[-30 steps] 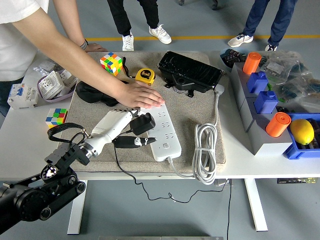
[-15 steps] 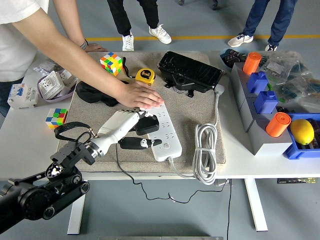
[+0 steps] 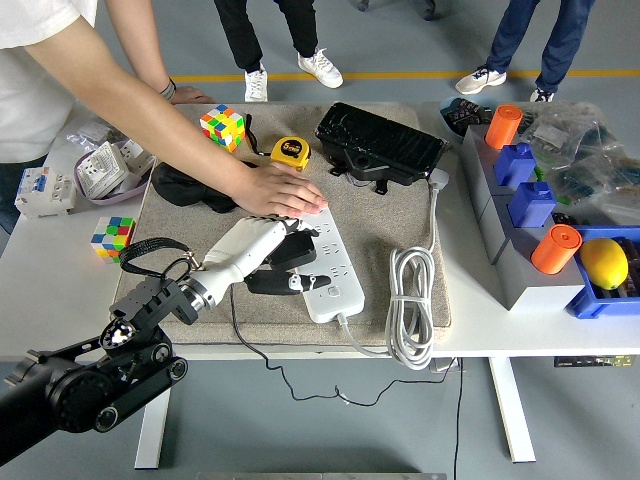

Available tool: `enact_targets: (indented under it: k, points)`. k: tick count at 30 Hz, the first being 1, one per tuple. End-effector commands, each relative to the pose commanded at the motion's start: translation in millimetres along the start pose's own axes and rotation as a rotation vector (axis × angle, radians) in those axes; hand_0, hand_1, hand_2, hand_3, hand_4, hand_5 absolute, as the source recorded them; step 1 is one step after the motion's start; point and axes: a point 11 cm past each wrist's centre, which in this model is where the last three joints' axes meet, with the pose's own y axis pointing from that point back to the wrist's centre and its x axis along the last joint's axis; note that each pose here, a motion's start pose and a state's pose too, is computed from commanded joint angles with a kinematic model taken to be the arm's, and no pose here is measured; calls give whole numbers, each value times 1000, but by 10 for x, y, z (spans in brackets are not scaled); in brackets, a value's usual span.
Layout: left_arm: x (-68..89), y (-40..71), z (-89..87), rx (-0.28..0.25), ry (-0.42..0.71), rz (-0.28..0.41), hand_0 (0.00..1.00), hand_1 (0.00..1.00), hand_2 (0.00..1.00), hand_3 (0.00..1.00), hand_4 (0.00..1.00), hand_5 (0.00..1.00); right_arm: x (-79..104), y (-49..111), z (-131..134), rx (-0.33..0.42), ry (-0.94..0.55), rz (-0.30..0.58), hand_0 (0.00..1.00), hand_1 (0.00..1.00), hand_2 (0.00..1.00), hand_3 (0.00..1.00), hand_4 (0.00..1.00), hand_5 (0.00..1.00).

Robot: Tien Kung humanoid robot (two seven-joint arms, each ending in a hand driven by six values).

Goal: Put the plug near the board,insert it into the board,press the button,pull the plug out

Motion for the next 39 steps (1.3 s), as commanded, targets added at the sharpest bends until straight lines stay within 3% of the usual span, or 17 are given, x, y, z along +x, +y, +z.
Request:
enact_targets:
  k: [14, 24, 25, 30, 31, 36, 37, 39]
  points:
    - [68, 26, 23, -14, 18, 26, 595, 718, 719, 715, 981, 838, 6, 2, 6, 0, 1, 2, 606, 588, 545, 544, 811, 255]
    - [272, 196, 181, -64, 115, 91, 592, 718, 721, 715, 982, 837, 15, 1, -2, 3, 0, 5, 605, 588, 546, 543, 810, 255]
    - [289, 220, 223, -69, 132, 88, 474, 630, 661, 715, 951, 714, 17, 1, -1, 3, 0, 5, 606, 589, 546, 544, 812, 254]
    - [367, 287, 401, -64, 195, 51, 474, 630, 661, 715, 951, 714, 26, 1, -4, 4, -1, 7, 606, 589, 546, 544, 812, 254]
    - [383, 293, 444, -60, 210, 37, 268, 464, 536, 670, 859, 331, 27, 1, -6, 5, -1, 7, 606, 588, 546, 543, 813, 254]
    - [428, 314, 620, -24, 229, -52, 268, 464, 536, 670, 859, 331, 39, 1, -4, 4, 2, 8, 606, 588, 546, 543, 813, 254]
    - [427, 316, 645, -17, 227, -70, 189, 389, 464, 842, 757, 99, 41, 1, -3, 3, 3, 8, 605, 588, 546, 543, 813, 254]
    - [419, 313, 674, -3, 227, -103, 189, 389, 464, 842, 757, 99, 41, 0, -9, 4, 5, 8, 605, 588, 546, 543, 813, 254]
